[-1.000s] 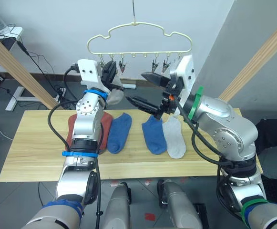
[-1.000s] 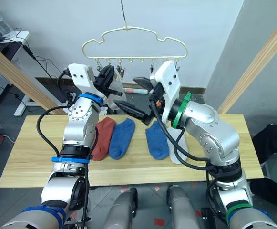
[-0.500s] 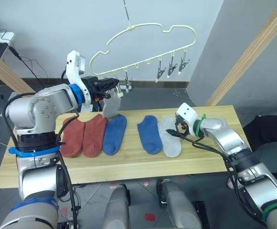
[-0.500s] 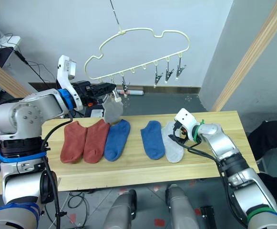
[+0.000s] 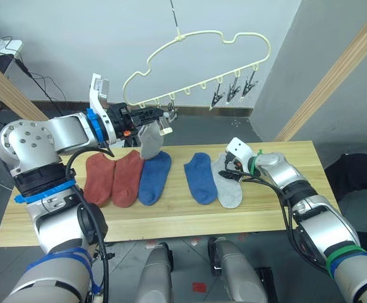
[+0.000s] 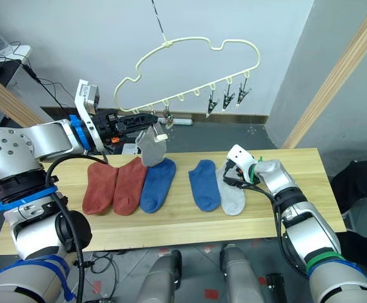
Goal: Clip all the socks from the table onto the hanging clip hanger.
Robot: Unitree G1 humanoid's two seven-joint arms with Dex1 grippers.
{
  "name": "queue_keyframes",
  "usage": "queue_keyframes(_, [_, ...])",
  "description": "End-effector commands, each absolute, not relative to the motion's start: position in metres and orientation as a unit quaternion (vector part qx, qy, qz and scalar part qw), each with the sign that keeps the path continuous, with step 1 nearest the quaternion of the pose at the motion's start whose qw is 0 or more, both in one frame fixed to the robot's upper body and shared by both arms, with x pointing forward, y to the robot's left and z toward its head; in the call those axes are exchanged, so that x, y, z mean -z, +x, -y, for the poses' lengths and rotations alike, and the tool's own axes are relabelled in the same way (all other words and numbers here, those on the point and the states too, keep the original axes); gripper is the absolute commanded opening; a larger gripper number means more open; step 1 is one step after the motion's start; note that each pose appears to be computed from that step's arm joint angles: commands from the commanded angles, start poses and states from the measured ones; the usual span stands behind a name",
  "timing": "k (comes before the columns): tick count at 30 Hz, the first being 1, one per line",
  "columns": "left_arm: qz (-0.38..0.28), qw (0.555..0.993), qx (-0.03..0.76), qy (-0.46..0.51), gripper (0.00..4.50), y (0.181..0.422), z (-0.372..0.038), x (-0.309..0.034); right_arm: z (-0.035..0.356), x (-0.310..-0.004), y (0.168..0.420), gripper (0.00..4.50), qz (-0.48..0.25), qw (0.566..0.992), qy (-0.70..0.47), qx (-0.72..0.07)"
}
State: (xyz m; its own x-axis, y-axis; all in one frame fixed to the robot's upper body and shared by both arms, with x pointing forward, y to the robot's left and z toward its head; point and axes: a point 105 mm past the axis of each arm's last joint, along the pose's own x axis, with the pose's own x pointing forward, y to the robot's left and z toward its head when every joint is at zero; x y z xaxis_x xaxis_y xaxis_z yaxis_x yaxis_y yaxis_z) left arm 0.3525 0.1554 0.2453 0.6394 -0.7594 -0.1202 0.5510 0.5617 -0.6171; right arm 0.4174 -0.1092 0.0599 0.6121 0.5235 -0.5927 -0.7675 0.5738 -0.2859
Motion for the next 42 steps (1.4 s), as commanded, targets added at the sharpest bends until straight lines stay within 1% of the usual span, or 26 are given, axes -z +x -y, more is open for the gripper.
queue_keyframes(1, [-0.207,0.864,0.373,-0.268,0.01,0.349,-0.156,-0.238,0.114,-0.050,0.414,4.50,-0.250,0.846,-0.278,-0.379])
queue_keyframes(2, [-0.206,0.863,0.374,-0.269,0.01,0.349,-0.156,-0.239,0.114,-0.048,0.413,4.50,-0.254,0.843,-0.278,-0.383])
queue_keyframes(5, [-0.206,0.864,0.372,-0.270,0.00,0.349,-0.156,-0.238,0.113,-0.045,0.410,3.92,-0.253,0.840,-0.279,-0.390])
queue_keyframes(14, [-0.206,0.864,0.371,-0.271,0.00,0.350,-0.155,-0.239,0.116,-0.042,0.397,0.85,-0.243,0.827,-0.297,-0.411])
queue_keyframes(16, [-0.205,0.863,0.371,-0.274,0.00,0.350,-0.156,-0.239,0.115,-0.055,0.394,0.21,-0.209,0.828,-0.306,-0.421])
queue_keyframes(17, [-0.205,0.863,0.371,-0.275,0.00,0.350,-0.156,-0.239,0.114,-0.061,0.392,0.04,-0.194,0.827,-0.312,-0.425])
queue_keyframes(19, [-0.204,0.862,0.370,-0.278,0.00,0.350,-0.156,-0.239,0.113,-0.078,0.384,0.04,-0.170,0.822,-0.319,-0.440])
queue_keyframes(21, [-0.203,0.862,0.370,-0.281,0.00,0.350,-0.156,-0.238,0.111,-0.093,0.369,0.04,-0.165,0.809,-0.318,-0.466])
queue_keyframes(24, [-0.203,0.860,0.372,-0.285,0.00,0.350,-0.156,-0.238,0.096,-0.124,0.348,0.04,-0.125,0.800,-0.299,-0.505])
queue_keyframes(25, [-0.203,0.859,0.372,-0.285,0.00,0.350,-0.156,-0.238,0.089,-0.136,0.340,0.04,-0.113,0.797,-0.287,-0.519])
queue_keyframes(26, [-0.202,0.857,0.375,-0.289,0.00,0.351,-0.155,-0.239,0.072,-0.155,0.327,0.04,-0.090,0.793,-0.252,-0.548])
queue_keyframes(27, [-0.201,0.856,0.377,-0.292,0.00,0.351,-0.154,-0.240,0.061,-0.168,0.315,0.04,-0.077,0.786,-0.230,-0.569])
queue_keyframes(30, [-0.200,0.853,0.382,-0.293,0.00,0.352,-0.152,-0.242,0.032,-0.193,0.297,0.04,-0.054,0.782,-0.152,-0.602])
queue_keyframes(31, [-0.200,0.853,0.383,-0.293,0.00,0.352,-0.152,-0.242,0.025,-0.198,0.294,0.04,-0.052,0.783,-0.131,-0.606])
queue_keyframes(34, [-0.199,0.852,0.384,-0.295,0.00,0.353,-0.151,-0.244,0.019,-0.199,0.292,0.04,-0.054,0.782,-0.137,-0.605])
queue_keyframes(42, [-0.200,0.849,0.390,-0.294,0.00,0.352,-0.147,-0.245,-0.001,-0.195,0.304,0.04,-0.034,0.789,-0.154,-0.594])
